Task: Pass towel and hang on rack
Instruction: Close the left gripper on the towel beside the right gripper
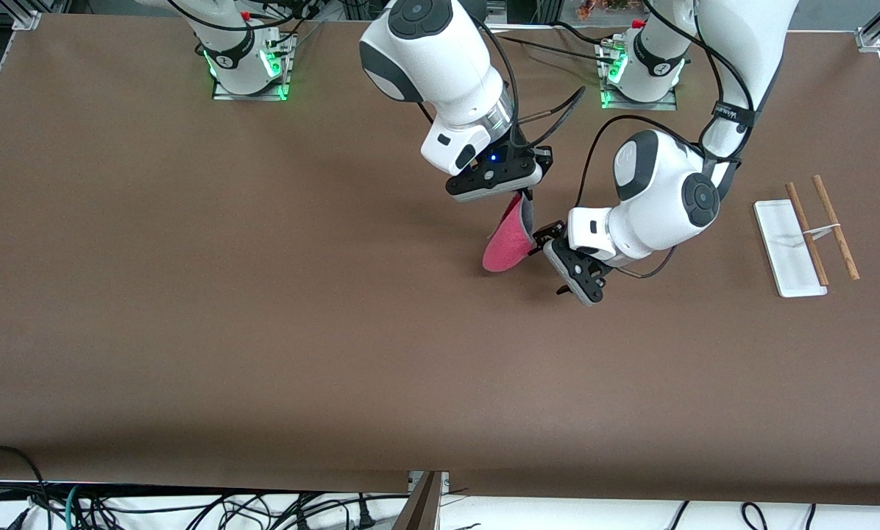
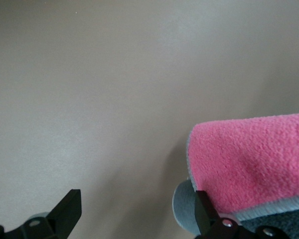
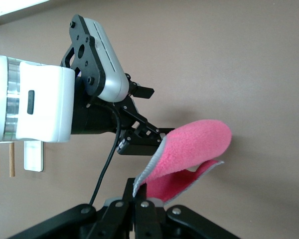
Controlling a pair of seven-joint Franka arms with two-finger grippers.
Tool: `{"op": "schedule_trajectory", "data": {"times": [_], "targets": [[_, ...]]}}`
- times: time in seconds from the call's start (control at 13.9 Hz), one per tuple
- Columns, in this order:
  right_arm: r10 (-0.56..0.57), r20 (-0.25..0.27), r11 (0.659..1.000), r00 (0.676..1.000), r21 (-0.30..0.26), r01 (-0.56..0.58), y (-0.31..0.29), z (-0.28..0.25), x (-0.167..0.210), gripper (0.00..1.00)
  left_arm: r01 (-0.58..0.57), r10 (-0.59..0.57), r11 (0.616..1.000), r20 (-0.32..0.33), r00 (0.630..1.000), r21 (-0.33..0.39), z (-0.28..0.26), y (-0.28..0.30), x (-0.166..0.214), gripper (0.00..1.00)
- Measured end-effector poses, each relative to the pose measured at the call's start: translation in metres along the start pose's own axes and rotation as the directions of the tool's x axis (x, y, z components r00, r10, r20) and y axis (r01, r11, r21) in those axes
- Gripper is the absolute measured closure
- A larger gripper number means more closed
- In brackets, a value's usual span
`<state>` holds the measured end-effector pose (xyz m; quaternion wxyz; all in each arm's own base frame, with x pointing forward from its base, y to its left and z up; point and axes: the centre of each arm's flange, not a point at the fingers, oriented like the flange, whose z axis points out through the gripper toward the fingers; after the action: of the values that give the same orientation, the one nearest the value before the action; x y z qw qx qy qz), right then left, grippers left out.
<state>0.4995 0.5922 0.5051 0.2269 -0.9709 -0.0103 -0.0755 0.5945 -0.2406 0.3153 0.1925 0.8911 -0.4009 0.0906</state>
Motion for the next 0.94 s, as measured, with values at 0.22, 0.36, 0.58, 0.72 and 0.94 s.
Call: {"op": "schedule_trajectory", "data": {"times": [0.22,0.36,0.58,0.72,0.94], "targets": [[0.001,-0.004,1.000,1.000,0.004,-0.001,0.000,0.000,0.001,0.98,-0.071,0.071,0.997,0.022,0.997,-0.020,0.001,-0.004,-0.007,0.00],[0.003,-0.010,1.000,1.000,0.008,-0.003,0.001,0.000,0.003,0.98,-0.099,0.101,0.994,0.049,0.994,-0.052,0.001,-0.012,-0.017,0.00],[0.006,-0.013,1.000,1.000,0.012,-0.006,0.002,0.003,0.005,0.98,-0.101,0.106,0.992,0.060,0.993,-0.071,-0.006,-0.020,-0.024,0.00],[0.006,-0.013,1.000,1.000,0.012,-0.006,0.002,0.004,0.004,0.98,-0.106,0.110,0.992,0.057,0.992,-0.069,-0.009,-0.018,-0.022,0.00],[0.006,-0.011,1.000,1.000,0.011,-0.006,0.002,0.005,0.004,0.98,-0.100,0.103,0.992,0.044,0.994,-0.070,-0.013,-0.014,-0.019,0.00]]}}
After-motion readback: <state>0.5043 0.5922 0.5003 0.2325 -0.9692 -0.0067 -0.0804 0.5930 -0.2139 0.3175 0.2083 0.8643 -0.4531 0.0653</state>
